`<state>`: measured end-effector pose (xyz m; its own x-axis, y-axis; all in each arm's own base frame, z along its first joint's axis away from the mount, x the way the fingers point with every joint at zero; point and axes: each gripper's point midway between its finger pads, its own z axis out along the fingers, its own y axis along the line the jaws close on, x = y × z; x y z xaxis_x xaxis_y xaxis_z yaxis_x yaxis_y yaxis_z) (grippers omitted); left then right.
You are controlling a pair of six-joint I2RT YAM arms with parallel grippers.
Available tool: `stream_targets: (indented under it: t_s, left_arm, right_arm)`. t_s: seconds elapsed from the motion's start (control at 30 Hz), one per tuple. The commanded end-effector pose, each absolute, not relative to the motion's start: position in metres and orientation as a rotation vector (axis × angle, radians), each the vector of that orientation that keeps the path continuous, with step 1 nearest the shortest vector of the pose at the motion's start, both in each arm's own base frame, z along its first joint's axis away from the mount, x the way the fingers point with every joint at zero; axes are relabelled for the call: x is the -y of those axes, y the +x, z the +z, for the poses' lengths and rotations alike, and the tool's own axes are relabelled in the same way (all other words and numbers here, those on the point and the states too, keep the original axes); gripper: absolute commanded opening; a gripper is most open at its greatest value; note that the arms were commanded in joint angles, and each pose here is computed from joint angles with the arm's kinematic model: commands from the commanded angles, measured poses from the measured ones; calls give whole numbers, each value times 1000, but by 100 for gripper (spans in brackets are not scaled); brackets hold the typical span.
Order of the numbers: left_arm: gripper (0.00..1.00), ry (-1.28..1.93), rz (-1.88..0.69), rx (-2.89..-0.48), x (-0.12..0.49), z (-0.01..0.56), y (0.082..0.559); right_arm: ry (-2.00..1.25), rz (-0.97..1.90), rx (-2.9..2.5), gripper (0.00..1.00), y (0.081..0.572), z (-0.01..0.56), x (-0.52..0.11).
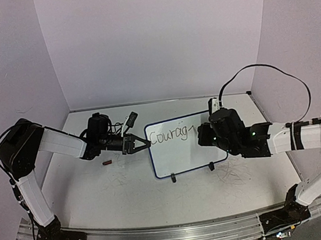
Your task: Write a sentence on the whiteboard
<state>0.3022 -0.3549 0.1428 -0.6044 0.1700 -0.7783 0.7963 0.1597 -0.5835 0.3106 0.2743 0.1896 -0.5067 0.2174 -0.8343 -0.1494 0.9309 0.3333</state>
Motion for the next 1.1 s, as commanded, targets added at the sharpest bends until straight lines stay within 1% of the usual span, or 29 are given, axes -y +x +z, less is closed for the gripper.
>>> stream_targets:
  t_s: [0.0,0.43,1.07]
  left_arm:
    - [0,948,-1508,-1868,356,160,294]
    - [0,951,-1508,-1868,356,159,293]
    - [0,951,-1506,-1869,356,159,294]
  right_arm:
    - [105,432,-2010,0,316,205,-262]
    - [0,493,-2011,0,318,206,-287]
    - [9,508,-2081,0,309,181,-284]
